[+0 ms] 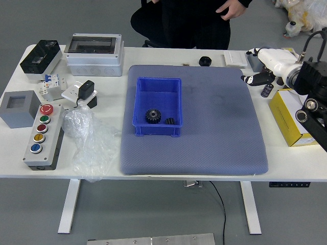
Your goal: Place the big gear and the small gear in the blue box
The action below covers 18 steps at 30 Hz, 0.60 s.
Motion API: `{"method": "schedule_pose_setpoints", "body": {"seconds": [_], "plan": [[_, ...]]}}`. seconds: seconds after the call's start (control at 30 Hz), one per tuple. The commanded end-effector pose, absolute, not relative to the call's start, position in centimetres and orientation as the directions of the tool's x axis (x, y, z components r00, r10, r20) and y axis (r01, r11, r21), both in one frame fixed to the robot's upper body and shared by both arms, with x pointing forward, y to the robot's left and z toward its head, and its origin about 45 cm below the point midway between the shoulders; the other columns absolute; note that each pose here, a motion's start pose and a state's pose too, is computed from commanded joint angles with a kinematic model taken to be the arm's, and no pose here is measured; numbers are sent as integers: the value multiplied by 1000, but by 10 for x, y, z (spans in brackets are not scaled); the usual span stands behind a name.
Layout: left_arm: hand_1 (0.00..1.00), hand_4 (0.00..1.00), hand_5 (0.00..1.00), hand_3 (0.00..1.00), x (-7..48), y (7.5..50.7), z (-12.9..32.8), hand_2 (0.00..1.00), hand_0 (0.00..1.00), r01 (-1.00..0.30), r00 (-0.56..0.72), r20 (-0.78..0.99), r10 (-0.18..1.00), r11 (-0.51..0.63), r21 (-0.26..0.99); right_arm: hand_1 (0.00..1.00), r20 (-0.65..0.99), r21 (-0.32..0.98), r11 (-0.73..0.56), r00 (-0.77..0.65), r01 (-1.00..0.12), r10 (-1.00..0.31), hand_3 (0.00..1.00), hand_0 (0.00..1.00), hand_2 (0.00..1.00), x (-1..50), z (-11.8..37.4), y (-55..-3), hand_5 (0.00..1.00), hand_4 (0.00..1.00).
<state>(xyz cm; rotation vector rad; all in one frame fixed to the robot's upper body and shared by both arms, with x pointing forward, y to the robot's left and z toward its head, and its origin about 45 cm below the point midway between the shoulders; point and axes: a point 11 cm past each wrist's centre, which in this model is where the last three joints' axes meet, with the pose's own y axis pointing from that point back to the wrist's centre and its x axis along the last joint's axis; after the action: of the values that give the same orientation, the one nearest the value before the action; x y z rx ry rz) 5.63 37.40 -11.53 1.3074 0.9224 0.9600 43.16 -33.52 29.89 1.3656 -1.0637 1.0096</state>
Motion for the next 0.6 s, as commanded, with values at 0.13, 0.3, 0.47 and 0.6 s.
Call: {"method": "schedule_pose_setpoints", "body": {"seconds": [0.13,0.3,0.47,0.6], "plan": [[830,598,375,772,57,374,-115,826,860,-48,341,-7,940,25,999,897,980,191,6,190,-982,-60,945,967,959,418,308,-352,673,612],[831,598,374,772,56,374,-115,826,860,-47,339,-8,941,26,999,909,991,130,38,129,-991,-31,938,988,964,400,318,-373,806,558],[829,598,375,772,53,374,-116,826,860,-43,340,-11,940,27,999,911,998,62,58,63,-996,16,937,998,968,383,327,-388,879,520],[830,598,375,773,51,373,-116,826,860,-41,339,-13,941,29,999,904,999,25,72,28,-997,32,928,998,968,371,329,-398,899,504]]}}
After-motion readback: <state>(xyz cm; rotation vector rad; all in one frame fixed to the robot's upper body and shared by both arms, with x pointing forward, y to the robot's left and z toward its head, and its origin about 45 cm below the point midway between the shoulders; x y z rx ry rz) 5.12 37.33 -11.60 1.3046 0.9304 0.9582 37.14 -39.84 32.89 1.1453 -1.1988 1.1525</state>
